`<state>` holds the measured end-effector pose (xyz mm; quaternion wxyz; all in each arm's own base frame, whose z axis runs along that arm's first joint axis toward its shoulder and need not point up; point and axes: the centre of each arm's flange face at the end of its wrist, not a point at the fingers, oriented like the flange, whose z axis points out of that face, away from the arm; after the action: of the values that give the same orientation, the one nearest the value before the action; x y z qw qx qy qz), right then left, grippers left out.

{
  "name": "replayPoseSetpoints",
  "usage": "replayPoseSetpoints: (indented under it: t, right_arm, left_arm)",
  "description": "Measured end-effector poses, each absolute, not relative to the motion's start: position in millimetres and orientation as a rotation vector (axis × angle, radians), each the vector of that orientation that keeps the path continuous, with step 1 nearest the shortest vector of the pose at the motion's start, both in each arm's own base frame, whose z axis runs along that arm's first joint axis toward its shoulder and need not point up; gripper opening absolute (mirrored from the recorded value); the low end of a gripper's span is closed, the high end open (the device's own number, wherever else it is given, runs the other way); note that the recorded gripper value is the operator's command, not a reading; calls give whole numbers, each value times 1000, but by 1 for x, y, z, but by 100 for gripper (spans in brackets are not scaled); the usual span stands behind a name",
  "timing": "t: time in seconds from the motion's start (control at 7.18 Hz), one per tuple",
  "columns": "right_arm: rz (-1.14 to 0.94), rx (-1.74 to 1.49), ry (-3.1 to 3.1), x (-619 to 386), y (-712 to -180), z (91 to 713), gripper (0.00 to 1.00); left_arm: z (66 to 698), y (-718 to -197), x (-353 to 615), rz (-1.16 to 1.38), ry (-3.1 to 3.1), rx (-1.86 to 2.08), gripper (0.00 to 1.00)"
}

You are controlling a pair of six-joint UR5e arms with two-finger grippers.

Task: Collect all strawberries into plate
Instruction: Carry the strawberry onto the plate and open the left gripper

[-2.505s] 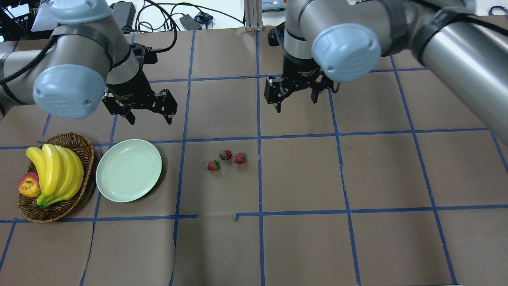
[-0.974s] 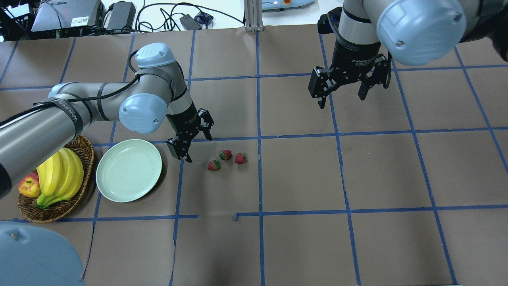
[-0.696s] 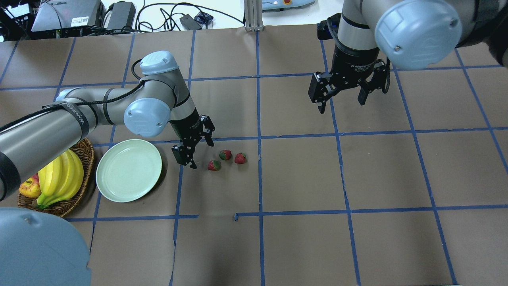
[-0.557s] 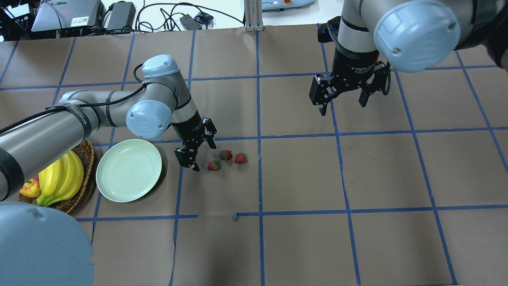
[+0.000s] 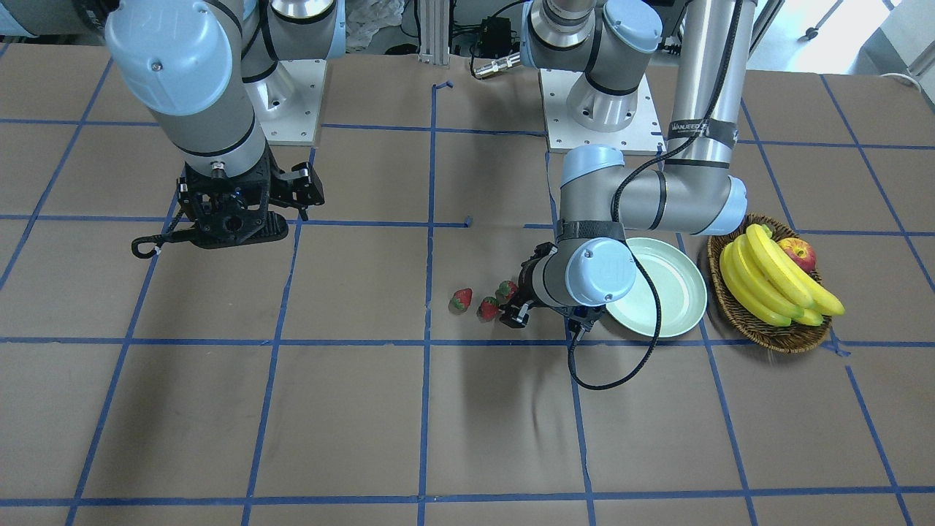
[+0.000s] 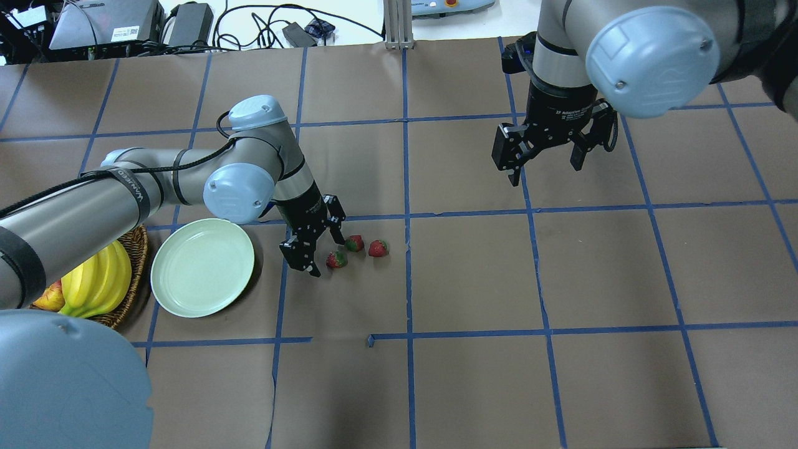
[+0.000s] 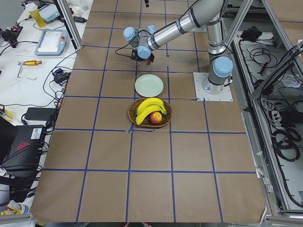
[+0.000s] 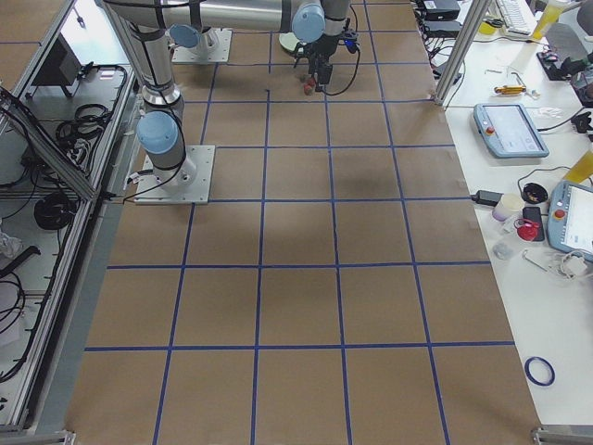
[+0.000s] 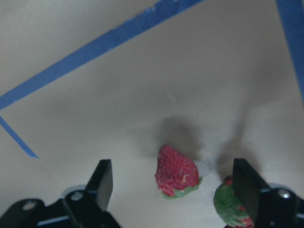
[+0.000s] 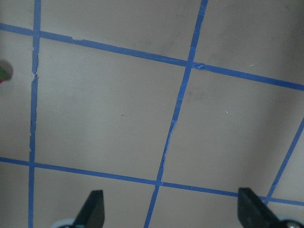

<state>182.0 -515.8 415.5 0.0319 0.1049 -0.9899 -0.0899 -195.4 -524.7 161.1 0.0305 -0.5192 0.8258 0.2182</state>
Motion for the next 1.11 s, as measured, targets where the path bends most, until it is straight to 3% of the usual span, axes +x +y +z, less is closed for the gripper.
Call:
replayPoseSetpoints:
  t: [0.14,0.28,0.42,1.11]
  right_arm:
    - [-276,326,-3038,181,-516,415,100]
    - [-276,327,-3033,180,-516,415,100]
    - [-276,328,-3031,180,-516,415,100]
    - [-269,327,-3025,179,-517,416,100]
  left_arm:
    - [157,-524,-197,687,2546,-1599,84]
    - [155,-524,-199,704,2550,-1606,36]
    - [154,-524,-200,716,2553,-1610,0]
    - [166,-527,-201,688,2582,-1603,0]
